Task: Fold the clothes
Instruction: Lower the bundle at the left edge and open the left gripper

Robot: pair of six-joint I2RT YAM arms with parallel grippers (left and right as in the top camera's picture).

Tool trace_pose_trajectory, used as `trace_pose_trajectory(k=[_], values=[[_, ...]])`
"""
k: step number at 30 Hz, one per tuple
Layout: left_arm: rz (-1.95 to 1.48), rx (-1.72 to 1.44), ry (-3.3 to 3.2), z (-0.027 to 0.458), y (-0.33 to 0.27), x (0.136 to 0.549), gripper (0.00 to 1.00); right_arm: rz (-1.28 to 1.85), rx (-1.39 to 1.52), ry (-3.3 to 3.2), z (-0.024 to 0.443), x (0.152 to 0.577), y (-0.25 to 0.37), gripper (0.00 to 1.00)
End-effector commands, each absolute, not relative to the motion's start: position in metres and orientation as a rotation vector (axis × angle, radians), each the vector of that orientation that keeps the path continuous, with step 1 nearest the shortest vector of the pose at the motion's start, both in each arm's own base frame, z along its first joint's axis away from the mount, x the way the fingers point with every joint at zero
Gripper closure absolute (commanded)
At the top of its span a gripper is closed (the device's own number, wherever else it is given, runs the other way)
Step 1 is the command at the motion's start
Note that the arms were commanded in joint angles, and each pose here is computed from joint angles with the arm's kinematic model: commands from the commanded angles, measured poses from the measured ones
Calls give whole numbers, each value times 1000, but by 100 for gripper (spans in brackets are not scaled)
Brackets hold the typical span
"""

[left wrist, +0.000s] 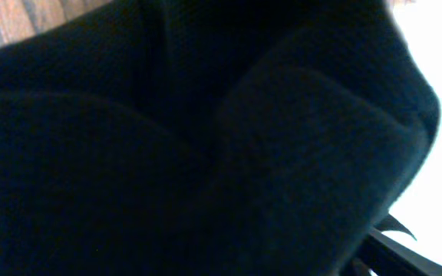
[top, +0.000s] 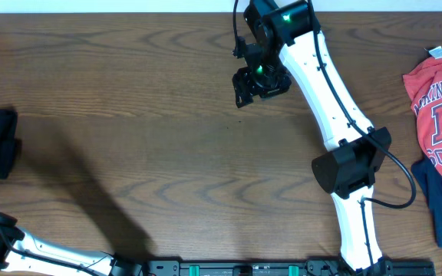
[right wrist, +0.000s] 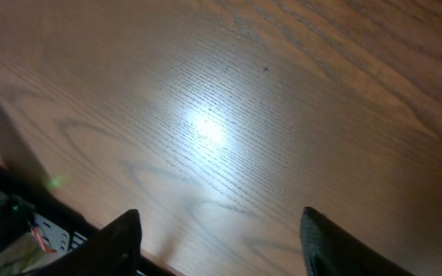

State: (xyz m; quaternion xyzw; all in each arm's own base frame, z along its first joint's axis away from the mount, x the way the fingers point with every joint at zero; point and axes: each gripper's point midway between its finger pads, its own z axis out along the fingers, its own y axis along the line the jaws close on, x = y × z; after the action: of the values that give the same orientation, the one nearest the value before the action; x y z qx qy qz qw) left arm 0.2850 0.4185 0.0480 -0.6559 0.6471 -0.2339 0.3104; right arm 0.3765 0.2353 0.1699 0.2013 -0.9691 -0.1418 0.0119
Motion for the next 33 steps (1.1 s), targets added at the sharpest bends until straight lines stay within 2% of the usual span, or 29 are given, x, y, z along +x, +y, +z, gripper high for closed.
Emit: trace_pose_trajectory(k=[1,2,3,7,8,10,12,15,17,23,33], values=[[-649,-1779,1682,42,417,281,12,-459,651,-3013,172,372,242,35],[-660,-1807,1665,41,417,279,20,-459,651,-3013,172,372,242,36],[-670,-1855,1640,39,417,276,22,-459,651,-3013,172,372,242,36],[-697,-2026,1560,32,412,259,25,-459,651,-3013,172,372,242,34],[-685,-2081,1547,29,410,251,24,-460,650,-3013,172,372,242,33],[-617,-2176,1541,24,408,232,12,-460,650,-3013,172,372,242,32],[-553,-2204,1551,25,411,216,2,-464,651,-3012,172,372,243,26],[-534,-2138,1589,31,417,208,2,-465,651,-3011,172,372,243,15],[-529,-2108,1611,32,418,205,2,-465,670,-3009,172,372,243,12],[-548,-2140,1583,32,416,203,2,-466,671,-3010,172,372,244,12],[-590,-1969,1650,45,416,237,2,-471,660,-3019,172,374,245,12]])
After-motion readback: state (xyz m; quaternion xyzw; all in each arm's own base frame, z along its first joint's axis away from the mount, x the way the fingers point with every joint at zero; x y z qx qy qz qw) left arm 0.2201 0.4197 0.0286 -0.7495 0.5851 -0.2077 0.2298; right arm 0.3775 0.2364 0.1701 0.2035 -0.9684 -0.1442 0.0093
